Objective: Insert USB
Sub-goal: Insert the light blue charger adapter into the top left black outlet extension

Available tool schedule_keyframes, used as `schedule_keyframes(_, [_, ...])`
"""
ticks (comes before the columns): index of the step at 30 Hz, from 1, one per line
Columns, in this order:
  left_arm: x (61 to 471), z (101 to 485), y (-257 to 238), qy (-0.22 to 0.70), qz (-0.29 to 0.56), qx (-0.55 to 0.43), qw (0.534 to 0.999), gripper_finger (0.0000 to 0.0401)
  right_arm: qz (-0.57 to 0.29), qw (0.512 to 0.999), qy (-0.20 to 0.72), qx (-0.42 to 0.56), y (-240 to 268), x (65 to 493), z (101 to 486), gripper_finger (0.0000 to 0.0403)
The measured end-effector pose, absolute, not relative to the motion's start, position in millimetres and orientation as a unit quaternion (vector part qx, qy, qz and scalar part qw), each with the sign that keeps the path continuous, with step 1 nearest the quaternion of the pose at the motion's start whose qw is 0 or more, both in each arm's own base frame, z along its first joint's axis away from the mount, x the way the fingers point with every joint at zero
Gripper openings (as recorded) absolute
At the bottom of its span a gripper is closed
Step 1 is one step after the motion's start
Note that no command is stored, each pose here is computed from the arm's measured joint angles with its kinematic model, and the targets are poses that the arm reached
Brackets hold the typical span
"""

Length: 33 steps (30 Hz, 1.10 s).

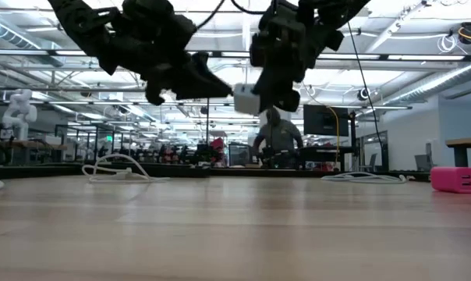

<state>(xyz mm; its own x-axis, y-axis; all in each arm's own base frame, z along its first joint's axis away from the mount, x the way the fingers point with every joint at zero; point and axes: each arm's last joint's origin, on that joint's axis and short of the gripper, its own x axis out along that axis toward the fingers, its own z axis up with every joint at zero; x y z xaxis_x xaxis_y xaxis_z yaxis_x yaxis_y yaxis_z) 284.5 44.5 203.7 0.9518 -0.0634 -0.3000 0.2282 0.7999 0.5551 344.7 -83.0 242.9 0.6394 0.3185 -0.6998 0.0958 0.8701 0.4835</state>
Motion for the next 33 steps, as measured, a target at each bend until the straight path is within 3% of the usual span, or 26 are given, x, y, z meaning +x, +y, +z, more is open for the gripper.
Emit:
schedule_keyframes(9, [287.8,208.1,32.6,0.119,-0.056,0.334,0.934,0.0189,0.091,0.869,0.409,0.262,-79.2,348.4,254.0,0.0161])
schedule_keyframes(21, [291.0,214.3,16.7,0.083,-0.059,0.337,0.936,0.0194,0.089,0.879,0.388,0.264,-80.2,352.4,258.0,0.0161])
schedule_keyframes(26, [291.6,216.7,15.7,0.075,-0.047,0.330,0.940,0.0151,0.087,0.879,0.388,0.263,-80.5,352.4,258.0,0.0161])
schedule_keyframes(33, [291.6,216.8,17.3,0.084,-0.034,0.330,0.940,0.0014,0.081,0.880,0.389,0.261,-80.8,352.7,256.8,0.0186])
